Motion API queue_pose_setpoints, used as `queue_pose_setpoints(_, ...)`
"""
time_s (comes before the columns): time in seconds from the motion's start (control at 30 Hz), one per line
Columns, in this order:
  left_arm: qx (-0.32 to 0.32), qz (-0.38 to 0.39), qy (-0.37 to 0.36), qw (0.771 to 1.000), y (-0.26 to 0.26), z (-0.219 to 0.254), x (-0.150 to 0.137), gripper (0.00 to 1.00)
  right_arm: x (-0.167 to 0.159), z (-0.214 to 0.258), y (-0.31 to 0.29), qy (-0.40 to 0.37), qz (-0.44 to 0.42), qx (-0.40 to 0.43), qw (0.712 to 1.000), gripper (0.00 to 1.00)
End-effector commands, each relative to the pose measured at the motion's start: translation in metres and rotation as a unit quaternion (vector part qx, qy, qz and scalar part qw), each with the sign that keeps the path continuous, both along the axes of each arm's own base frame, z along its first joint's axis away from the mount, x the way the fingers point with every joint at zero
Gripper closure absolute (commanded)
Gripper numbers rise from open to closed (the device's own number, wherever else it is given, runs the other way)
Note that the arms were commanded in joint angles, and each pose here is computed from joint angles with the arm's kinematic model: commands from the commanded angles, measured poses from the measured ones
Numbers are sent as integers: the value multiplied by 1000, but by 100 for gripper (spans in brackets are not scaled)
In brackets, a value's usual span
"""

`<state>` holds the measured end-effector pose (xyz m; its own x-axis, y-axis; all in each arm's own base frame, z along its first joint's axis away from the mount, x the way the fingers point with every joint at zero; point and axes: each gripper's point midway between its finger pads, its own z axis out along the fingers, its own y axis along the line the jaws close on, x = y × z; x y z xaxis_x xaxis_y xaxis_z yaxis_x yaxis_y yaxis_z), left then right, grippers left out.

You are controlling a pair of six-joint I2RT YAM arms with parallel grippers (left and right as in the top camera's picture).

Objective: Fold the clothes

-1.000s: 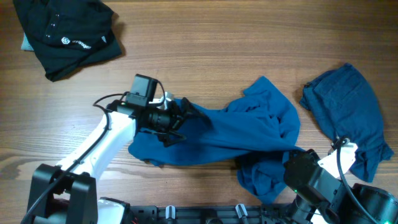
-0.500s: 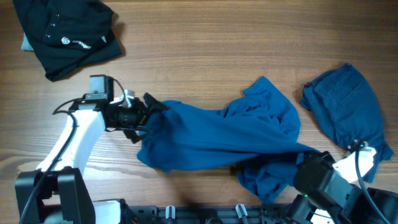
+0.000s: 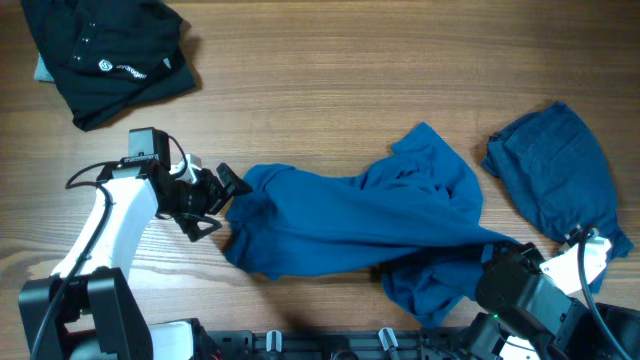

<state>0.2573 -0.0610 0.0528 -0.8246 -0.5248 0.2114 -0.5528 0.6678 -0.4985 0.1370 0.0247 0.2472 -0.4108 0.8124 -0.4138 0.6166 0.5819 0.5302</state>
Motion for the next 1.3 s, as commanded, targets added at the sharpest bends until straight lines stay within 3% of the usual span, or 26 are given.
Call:
queue_pose_setpoints(0.0, 14, -21, -3, 1000, 4, -9, -6, 0, 3, 11, -6, -24, -15, 7, 1000, 92)
queue_pose_setpoints(0.87, 27, -9, -10, 1000, 5, -45, -19, 0, 6, 13, 4, -28, -10, 32, 999, 91)
queue_pose_setpoints(1.27, 20, -40, 3, 999, -22, -63, -22, 0, 6, 14, 9, -27, 1, 38, 999, 91)
